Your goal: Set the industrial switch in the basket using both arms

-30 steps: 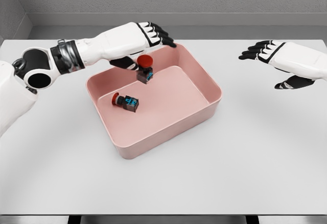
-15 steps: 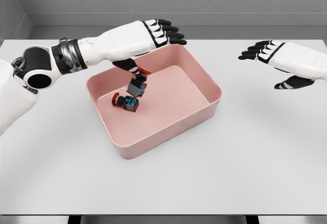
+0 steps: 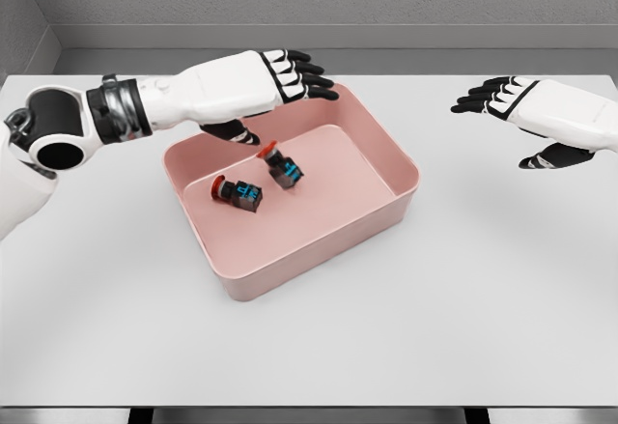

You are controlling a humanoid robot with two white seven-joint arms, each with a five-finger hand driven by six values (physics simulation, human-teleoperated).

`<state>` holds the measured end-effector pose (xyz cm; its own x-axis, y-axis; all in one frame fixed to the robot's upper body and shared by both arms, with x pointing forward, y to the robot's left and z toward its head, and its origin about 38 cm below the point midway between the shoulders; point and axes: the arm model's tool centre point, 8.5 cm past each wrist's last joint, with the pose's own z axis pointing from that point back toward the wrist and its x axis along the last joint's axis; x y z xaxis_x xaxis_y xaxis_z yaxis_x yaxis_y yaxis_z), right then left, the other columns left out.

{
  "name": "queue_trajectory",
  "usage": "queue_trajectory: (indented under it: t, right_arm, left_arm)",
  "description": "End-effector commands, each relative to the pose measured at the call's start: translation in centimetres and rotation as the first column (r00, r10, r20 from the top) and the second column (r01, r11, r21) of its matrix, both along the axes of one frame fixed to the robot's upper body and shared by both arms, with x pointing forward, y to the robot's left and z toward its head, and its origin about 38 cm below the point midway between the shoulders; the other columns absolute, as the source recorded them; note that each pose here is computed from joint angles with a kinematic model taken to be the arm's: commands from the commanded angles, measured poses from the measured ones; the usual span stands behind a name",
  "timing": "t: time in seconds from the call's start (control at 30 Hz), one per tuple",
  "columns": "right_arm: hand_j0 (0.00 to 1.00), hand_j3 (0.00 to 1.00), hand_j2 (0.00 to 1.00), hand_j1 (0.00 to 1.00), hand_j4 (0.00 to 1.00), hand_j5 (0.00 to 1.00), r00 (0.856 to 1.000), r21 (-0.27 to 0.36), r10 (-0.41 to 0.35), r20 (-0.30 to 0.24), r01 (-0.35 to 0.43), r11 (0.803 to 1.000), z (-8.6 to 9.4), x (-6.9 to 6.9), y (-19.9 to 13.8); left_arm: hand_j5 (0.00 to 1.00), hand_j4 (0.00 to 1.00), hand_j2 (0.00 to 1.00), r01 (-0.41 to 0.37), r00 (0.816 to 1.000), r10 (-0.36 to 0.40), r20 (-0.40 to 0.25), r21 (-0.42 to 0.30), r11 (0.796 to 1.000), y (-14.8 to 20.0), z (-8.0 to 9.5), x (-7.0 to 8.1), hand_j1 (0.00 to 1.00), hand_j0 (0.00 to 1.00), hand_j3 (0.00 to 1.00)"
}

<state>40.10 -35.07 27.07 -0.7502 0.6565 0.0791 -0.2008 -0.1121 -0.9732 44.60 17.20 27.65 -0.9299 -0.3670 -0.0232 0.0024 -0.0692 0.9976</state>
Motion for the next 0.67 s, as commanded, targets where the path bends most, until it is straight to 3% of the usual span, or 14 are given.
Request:
queue_trajectory:
  t: [0.0,0.2,0.33,0.4,0.6,0.63]
  right_arm:
    - [1.0,1.0,1.0,1.0,1.0,1.0,1.0,0.006,-0.002,-0.001,0.002,1.0,0.1,0.0,0.0]
    - [1.0,1.0,1.0,1.0,1.0,1.0,1.0,0.004,-0.002,-0.002,0.002,1.0,0.1,0.0,-0.1]
    - [1.0,1.0,1.0,1.0,1.0,1.0,1.0,0.005,-0.002,-0.001,0.002,1.0,0.1,0.0,-0.1]
    - [1.0,1.0,1.0,1.0,1.0,1.0,1.0,0.004,-0.002,-0.002,0.002,1.0,0.1,0.0,-0.1]
    - [1.0,1.0,1.0,1.0,1.0,1.0,1.0,0.003,-0.003,-0.002,0.003,1.0,0.1,0.0,-0.1]
    - [1.0,1.0,1.0,1.0,1.0,1.0,1.0,0.004,-0.004,-0.002,0.004,1.0,0.1,0.0,-0.1]
  left_arm:
    - [1.0,1.0,1.0,-0.017,1.0,0.017,-0.004,0.002,1.0,1.0,0.2,0.0,1.0,1.0,1.0]
    - [1.0,1.0,1.0,-0.148,0.985,0.148,-0.085,0.009,0.989,9.0,0.7,-0.1,1.0,1.0,1.0]
    - [1.0,1.0,1.0,-0.25,0.959,0.254,-0.127,0.048,0.967,13.7,-0.1,-0.1,1.0,1.0,1.0]
    - [1.0,1.0,1.0,-0.325,0.932,0.329,-0.15,0.053,0.944,16.4,-0.7,0.6,1.0,1.0,1.0]
    - [1.0,1.0,1.0,-0.416,0.89,0.428,-0.157,0.102,0.903,21.1,-1.0,-0.5,1.0,1.0,1.0]
    - [1.0,1.0,1.0,-0.443,0.876,0.454,-0.161,0.102,0.891,22.2,-1.1,-0.6,1.0,1.0,1.0]
